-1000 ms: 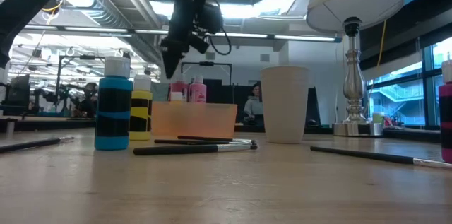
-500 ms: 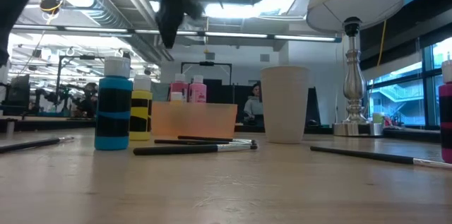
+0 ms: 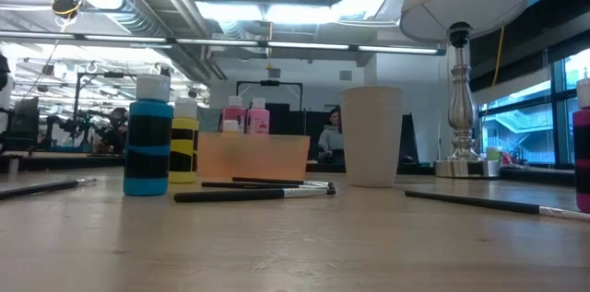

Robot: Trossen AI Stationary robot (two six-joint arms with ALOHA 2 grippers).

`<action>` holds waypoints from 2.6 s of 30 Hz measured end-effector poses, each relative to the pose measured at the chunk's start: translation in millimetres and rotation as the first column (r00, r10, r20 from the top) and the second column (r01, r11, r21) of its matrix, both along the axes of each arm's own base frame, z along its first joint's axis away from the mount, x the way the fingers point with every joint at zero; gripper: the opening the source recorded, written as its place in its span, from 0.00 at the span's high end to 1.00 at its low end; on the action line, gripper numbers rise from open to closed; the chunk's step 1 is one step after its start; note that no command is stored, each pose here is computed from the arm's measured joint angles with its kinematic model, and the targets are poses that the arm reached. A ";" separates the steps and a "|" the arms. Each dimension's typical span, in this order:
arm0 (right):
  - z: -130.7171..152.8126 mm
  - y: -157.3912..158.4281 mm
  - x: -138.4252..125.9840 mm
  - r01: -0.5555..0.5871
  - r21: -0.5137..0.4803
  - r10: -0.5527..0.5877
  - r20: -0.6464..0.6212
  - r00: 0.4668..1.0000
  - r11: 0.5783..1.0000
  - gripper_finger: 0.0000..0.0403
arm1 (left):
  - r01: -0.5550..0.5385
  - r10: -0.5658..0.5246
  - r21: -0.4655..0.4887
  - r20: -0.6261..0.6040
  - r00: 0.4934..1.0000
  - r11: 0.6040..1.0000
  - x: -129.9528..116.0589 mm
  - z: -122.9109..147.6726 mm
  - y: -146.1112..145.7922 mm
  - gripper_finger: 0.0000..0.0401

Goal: Pick & Place Paint Supplies
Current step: Put the large black paint bottle into the orange bin

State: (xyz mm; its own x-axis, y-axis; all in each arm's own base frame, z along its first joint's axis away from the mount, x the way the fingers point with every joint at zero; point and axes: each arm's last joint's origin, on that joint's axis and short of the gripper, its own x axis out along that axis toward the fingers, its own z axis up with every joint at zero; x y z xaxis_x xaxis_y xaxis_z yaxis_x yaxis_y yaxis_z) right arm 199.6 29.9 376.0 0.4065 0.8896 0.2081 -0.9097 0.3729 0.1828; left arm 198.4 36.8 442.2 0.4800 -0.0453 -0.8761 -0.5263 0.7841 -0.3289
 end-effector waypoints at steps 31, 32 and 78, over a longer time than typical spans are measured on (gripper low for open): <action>-23.4 69.3 5.9 0.435 0.044 -0.417 -0.214 0.883 0.899 0.78 | 0.141 -0.133 0.095 -0.083 0.988 0.985 -9.8 -69.8 -134.9 0.64; -25.4 70.6 8.3 0.471 0.035 -0.454 -0.212 0.866 0.882 0.78 | 0.155 -0.148 0.079 -0.087 0.985 0.985 -11.4 -69.8 -138.2 0.64; -44.2 119.1 -14.1 0.429 -0.682 -0.430 -0.718 -0.547 0.593 0.71 | 0.353 -0.429 0.408 0.110 0.896 0.842 -61.1 -64.2 -202.4 0.64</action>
State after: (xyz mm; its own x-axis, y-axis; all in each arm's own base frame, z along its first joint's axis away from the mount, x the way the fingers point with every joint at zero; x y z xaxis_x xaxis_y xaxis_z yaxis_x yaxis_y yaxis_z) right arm 185.5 148.9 331.8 0.3089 0.2109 -0.9274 0.7891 0.4875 0.3737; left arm 137.3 -165.7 378.0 0.6493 0.0424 -0.7594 -0.1071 0.9936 -0.0361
